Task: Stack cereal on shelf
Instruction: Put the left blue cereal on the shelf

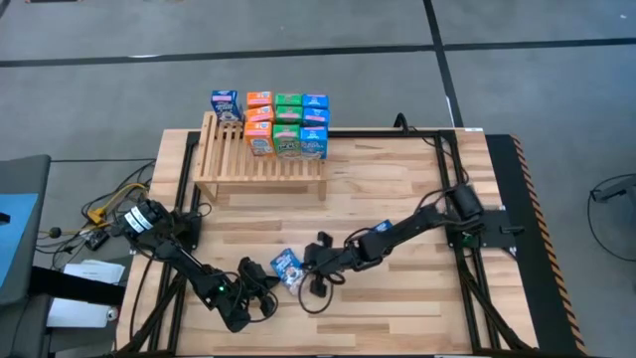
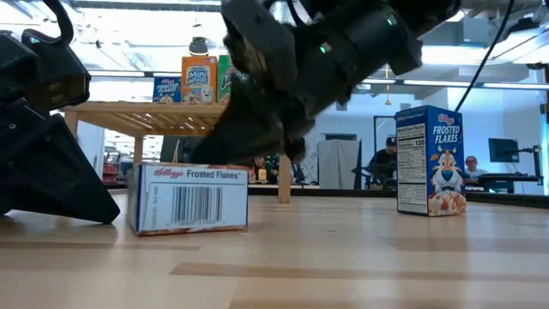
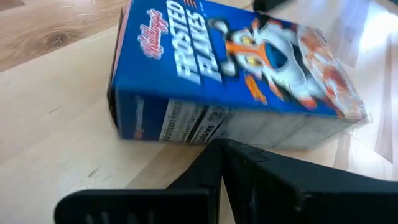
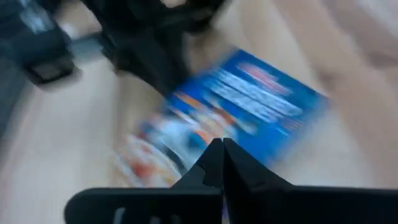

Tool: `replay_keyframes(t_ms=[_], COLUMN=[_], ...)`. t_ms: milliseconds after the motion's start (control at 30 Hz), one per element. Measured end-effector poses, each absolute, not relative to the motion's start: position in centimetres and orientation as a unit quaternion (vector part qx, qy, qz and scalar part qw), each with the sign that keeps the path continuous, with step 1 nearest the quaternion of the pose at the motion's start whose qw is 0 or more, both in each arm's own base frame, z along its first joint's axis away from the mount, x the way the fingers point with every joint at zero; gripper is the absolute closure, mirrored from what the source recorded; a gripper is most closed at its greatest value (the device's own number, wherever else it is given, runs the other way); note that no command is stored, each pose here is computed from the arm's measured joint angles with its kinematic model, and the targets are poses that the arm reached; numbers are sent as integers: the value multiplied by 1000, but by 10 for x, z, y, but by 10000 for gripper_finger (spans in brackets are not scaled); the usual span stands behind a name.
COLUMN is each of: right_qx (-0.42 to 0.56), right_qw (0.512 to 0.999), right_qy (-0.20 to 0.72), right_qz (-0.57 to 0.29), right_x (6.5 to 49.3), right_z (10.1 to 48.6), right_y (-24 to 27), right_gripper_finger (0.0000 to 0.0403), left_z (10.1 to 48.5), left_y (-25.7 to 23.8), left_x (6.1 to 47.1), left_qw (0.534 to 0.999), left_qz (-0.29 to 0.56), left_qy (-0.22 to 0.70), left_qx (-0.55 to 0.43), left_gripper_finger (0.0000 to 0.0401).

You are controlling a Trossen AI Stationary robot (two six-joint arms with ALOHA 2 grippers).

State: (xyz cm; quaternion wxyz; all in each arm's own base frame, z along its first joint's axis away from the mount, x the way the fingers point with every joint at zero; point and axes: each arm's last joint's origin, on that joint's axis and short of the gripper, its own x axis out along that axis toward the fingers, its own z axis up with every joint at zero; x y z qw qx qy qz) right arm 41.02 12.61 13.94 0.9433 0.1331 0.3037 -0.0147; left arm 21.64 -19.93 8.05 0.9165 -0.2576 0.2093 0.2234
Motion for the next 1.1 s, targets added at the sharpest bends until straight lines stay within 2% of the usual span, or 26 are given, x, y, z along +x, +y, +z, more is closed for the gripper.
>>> replay_keyframes(t_ms=[167, 400, 733, 1000, 1100], right_qx=[169, 148, 105, 117, 111], right_qw=[937, 934, 950, 941, 937], right_qy=[304, 323, 292, 312, 319], right_qz=[-13, -34, -34, -56, -92], right_x=[416, 410, 402, 392, 382], right_z=[127, 122, 159, 148, 139], right_y=[135, 143, 142, 157, 161], right_gripper_finger=[375, 391, 387, 390, 390], left_z=[81, 81, 82, 82, 82], left_y=[-200, -200, -200, -200, -200], left_x=[218, 218, 218, 218, 218], left_qw=[915, 914, 914, 915, 915], left_qz=[222, 221, 221, 221, 221], left_qy=[212, 215, 214, 213, 212], left_qx=[-262, -262, -263, -263, -263], left_gripper_finger=[401, 401, 401, 401, 401])
